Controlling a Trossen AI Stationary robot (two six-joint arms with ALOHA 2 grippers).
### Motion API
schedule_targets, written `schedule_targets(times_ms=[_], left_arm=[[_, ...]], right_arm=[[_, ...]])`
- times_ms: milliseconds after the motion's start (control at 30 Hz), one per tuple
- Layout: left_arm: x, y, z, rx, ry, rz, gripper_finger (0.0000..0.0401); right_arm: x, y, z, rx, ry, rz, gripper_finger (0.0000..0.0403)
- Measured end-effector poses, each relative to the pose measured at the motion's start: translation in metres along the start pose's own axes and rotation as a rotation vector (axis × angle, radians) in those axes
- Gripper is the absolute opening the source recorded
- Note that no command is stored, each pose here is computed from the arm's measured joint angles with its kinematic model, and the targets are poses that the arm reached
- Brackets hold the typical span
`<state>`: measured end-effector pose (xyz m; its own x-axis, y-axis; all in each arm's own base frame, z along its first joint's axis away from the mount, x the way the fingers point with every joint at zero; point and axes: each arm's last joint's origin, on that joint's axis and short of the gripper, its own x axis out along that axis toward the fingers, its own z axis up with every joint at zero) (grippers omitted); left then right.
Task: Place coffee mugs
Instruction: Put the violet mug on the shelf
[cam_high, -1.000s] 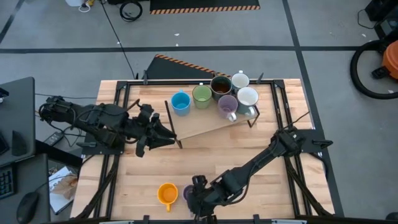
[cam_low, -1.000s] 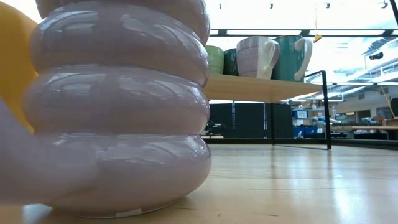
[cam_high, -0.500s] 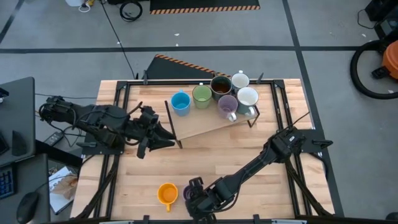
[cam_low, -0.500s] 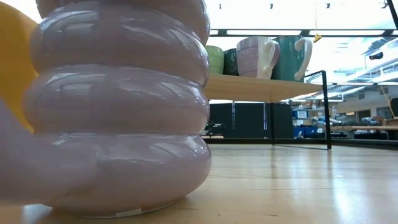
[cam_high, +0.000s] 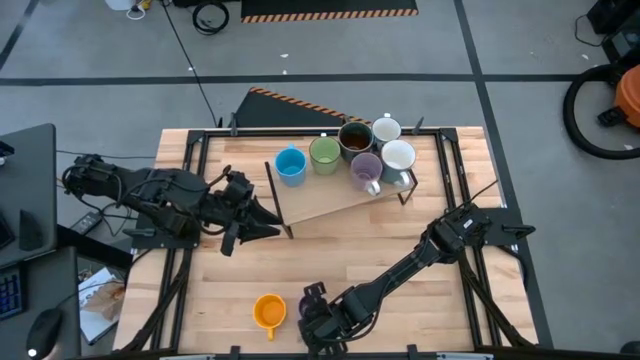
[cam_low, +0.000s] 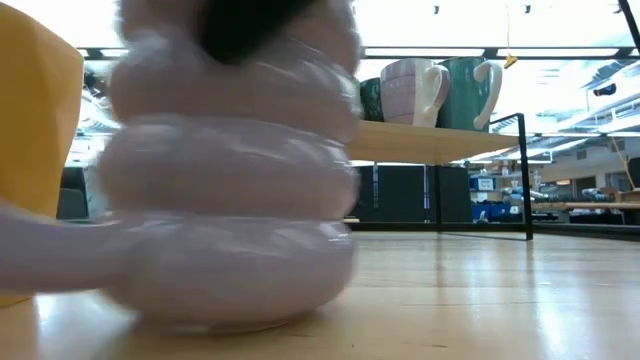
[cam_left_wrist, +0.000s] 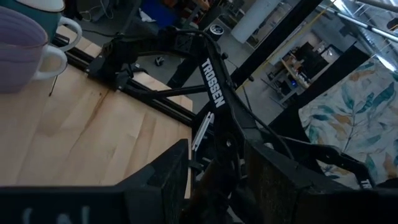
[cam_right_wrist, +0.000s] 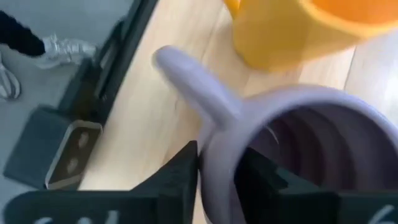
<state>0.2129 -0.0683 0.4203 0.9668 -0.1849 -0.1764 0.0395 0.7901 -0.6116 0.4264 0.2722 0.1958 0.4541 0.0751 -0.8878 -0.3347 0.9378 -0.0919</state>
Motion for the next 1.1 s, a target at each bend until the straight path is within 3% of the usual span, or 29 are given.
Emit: schedule_targets(times_ms=[267,500,667,867,1100], left_arm=[[-0.001,0.001,-0.001,0.002,0.009,0.007,0.0164],[-0.001,0.004,-0.004,0.008,0.044,0.037,0.0164],[-0.001,0.006,-0.007,-0.015,0.078,0.060,0.0164],[-0.003,0.012,-0.015,-0.040,0.170,0.106,0.0164],[-0.005,0.019,-0.023,-0.013,0.256,0.179,0.0164]], right_arm=[[-0.003,-0.002,-0.011,-0.042,0.119,0.012,0.0047],[-0.017,-0.009,-0.014,-0.112,0.167,0.014,0.0044],[-0.046,-0.023,-0.012,-0.153,0.166,0.012,0.0044],[-0.089,-0.061,-0.010,-0.161,0.155,0.012,0.0044],[-0.130,-0.129,-0.014,-0.060,0.146,-0.033,0.0043]])
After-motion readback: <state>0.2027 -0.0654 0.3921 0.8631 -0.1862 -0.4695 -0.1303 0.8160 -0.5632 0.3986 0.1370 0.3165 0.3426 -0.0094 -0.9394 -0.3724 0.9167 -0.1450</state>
